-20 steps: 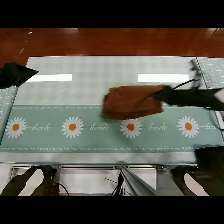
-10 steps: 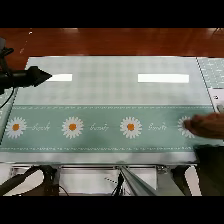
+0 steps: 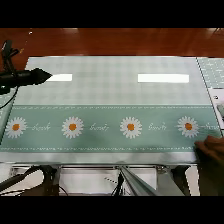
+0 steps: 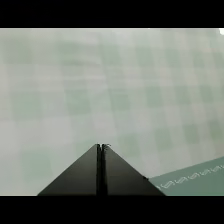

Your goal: Fold the shirts.

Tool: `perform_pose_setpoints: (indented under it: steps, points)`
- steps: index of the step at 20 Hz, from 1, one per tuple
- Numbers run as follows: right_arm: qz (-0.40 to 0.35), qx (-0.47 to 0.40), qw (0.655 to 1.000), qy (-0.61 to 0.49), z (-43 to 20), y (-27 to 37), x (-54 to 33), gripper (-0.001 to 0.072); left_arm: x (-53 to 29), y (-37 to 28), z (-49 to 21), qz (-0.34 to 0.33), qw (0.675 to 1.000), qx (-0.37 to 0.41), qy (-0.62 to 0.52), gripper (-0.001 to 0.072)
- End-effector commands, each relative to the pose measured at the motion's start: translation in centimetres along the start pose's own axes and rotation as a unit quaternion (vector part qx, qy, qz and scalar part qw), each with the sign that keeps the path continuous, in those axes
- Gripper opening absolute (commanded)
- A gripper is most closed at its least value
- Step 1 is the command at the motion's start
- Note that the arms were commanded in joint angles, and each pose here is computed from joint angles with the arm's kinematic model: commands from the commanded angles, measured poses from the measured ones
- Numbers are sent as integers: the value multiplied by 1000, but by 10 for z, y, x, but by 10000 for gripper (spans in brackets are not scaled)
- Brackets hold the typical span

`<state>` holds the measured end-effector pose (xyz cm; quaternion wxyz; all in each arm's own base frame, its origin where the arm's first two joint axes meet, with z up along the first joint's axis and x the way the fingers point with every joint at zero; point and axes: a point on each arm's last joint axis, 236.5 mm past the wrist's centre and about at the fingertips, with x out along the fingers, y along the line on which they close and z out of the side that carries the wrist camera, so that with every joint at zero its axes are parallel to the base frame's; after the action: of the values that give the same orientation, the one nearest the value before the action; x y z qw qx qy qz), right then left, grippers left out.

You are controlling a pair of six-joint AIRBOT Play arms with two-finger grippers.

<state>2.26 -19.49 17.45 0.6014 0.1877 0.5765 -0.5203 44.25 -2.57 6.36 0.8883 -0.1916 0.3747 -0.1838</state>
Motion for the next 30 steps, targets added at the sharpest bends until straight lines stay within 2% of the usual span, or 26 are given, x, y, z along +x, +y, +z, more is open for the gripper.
perform_pose_setpoints:
  steps: [1,4,5,6,8,11,13,14,15,16,17,18,19,20,21,22,24,25,26,27,28,30]
  points:
    - [-60,-3,998,11,-6,-30,-2,24,9,31,4,31,999,-6,-13,26]
    - [-67,14,998,18,-12,-39,-1,25,12,55,3,51,999,-6,-17,26]
    - [-70,25,997,20,-15,-43,-2,65,10,61,6,59,998,-9,-23,26]
    - [-73,33,997,24,-18,-47,-1,151,6,66,9,65,997,-12,-29,26]
    - [-78,49,995,23,-20,-53,-2,268,0,73,15,73,997,6,-37,26]
    - [-86,58,995,12,-17,-59,-2,268,-6,70,25,69,997,17,-43,26]
    - [-74,69,995,-15,-3,-54,-1,268,-11,53,35,45,998,29,-40,31]
    - [-53,68,995,-39,9,-45,0,267,-14,41,42,25,998,32,-43,70]
    - [-9,61,995,-73,28,-25,1,267,-18,25,51,-2,998,31,-49,93]
    - [56,51,990,-115,51,5,-4,267,-23,8,60,-30,998,30,-56,194]
    - [152,40,974,-163,74,49,-19,270,-27,-10,68,-60,996,29,-62,338]
    - [262,23,942,-207,94,97,-47,397,-30,-28,73,-88,993,30,-66,458]
    - [364,8,900,-241,107,138,-81,415,-31,-47,74,-113,991,39,-60,551]
    - [457,9,855,-247,117,173,-113,415,-28,-63,70,-127,989,54,-47,554]
    - [519,-5,823,-232,116,201,-132,415,-23,-78,63,-131,989,64,-25,554]
    - [552,-43,806,-211,109,230,-141,415,-15,-88,51,-118,990,78,6,554]
    - [535,-150,812,-177,83,279,-126,416,3,-94,19,-45,990,105,87,554]
    - [497,-212,825,-165,70,300,-109,490,9,-93,5,3,986,115,121,554]
    - [450,-272,835,-159,58,317,-90,605,14,-91,-7,51,980,129,146,590]
    - [404,-328,839,-157,48,331,-74,606,17,-90,-16,86,973,142,160,694]
    - [371,-368,838,-157,41,341,-65,605,20,-93,-24,111,966,157,172,718]
    - [322,-438,824,-159,25,362,-52,606,24,-106,-38,127,954,194,191,718]
